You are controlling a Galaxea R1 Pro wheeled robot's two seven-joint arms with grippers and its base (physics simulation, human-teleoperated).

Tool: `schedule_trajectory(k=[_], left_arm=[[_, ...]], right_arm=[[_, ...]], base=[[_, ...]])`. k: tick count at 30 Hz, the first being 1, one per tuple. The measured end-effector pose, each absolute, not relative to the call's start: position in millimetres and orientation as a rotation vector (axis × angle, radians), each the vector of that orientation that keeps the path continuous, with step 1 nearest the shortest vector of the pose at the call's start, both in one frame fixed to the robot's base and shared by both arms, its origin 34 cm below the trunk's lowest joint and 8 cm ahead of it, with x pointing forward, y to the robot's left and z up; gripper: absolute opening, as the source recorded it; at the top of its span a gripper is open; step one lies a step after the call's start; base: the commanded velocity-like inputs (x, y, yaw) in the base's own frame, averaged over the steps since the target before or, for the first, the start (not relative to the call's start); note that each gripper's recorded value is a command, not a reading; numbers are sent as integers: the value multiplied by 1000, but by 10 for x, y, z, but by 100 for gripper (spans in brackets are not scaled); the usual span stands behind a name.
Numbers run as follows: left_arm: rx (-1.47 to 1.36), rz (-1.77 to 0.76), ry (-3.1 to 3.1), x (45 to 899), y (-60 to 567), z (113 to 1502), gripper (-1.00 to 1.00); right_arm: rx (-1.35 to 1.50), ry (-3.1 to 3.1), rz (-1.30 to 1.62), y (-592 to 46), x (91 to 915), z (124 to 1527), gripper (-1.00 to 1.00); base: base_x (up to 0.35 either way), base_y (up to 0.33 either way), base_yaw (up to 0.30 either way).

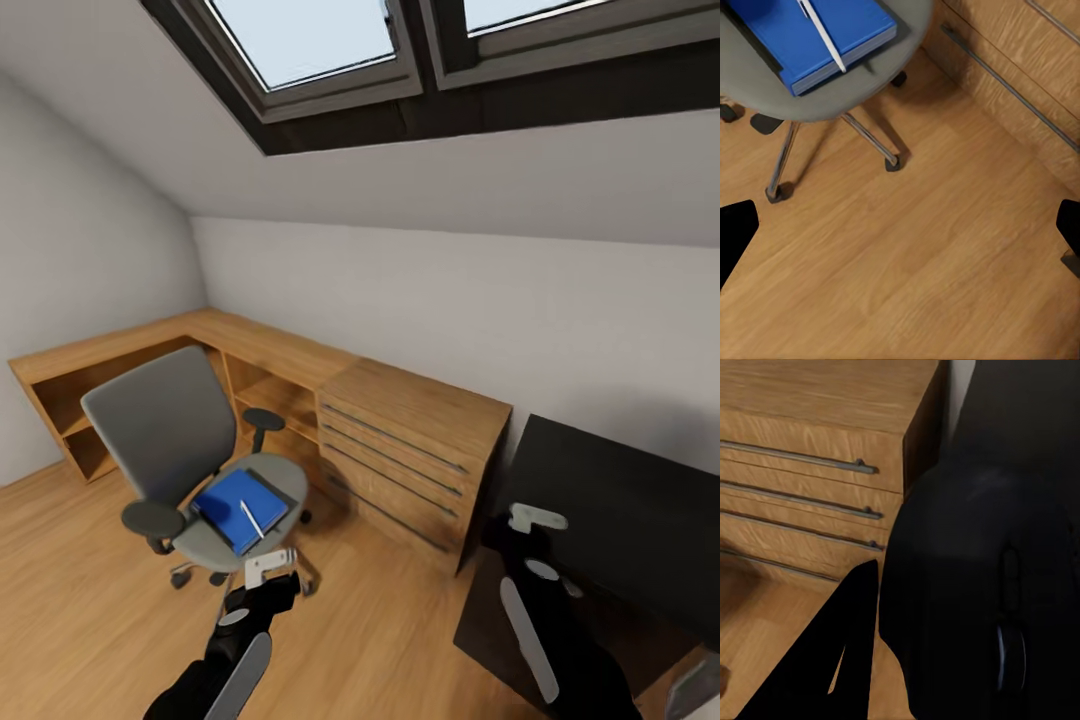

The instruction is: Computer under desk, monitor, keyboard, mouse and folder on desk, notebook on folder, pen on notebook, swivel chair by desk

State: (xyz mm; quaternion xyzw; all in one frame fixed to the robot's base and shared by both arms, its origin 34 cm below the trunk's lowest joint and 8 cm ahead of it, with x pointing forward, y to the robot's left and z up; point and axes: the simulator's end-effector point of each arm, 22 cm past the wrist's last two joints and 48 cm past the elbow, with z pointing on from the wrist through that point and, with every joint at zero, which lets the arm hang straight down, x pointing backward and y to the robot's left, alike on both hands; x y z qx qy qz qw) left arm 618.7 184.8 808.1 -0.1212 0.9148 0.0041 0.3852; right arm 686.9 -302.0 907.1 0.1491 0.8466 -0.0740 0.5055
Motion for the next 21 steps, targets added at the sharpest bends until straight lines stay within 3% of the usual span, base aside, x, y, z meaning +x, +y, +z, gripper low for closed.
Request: schedule_trajectory(k=[8, 21], left_arm=[[-308, 17, 2354, 6010, 1836, 7976, 100], [-307, -33, 2336, 5860, 1700, 8080, 100]], right_arm=[[336, 2085, -241, -3299, 6798, 8919, -100], [353, 2125, -385, -3978, 6593, 8351, -100]], base=[[318, -26, 0], [42, -84, 0]])
